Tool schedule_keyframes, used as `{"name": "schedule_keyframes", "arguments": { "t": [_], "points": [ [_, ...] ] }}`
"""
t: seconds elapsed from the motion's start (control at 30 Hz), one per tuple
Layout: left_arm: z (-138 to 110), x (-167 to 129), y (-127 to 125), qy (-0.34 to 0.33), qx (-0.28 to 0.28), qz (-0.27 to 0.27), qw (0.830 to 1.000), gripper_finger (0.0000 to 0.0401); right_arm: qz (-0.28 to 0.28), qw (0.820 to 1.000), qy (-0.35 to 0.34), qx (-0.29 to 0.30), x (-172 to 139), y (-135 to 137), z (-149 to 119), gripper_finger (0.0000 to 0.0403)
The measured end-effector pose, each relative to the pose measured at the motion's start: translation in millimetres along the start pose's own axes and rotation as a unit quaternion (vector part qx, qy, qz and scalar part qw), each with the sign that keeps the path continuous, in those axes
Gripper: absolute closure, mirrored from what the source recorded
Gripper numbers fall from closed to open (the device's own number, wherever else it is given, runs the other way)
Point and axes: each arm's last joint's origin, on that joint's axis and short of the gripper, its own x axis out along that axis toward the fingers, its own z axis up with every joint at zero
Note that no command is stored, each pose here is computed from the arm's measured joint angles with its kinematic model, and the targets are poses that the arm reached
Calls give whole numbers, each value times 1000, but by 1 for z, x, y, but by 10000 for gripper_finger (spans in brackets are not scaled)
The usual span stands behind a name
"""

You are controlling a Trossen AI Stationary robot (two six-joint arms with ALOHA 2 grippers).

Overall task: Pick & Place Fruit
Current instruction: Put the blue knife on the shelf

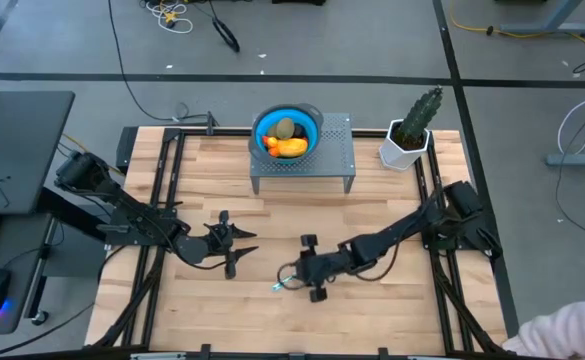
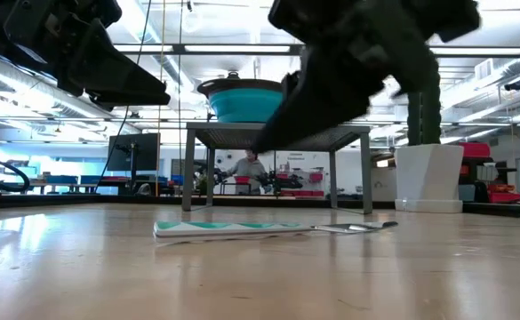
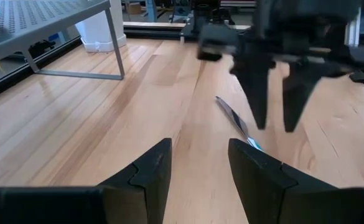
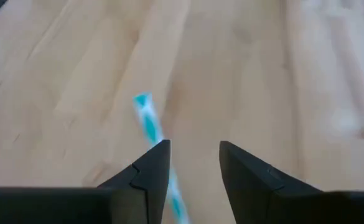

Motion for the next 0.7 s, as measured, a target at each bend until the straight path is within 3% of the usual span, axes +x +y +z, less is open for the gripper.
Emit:
{"name": "schedule_keyframes", "arguments": {
  "t": [0.37,0.7],
  "points": [
    [2,0,-1,-7,-8,-8,1000,232,-20,998,52,0,26,15,-28,254],
    [3,0,-1,-10,-8,-10,1000,232,19,997,75,-3,28,18,-33,260]
  ]
}}
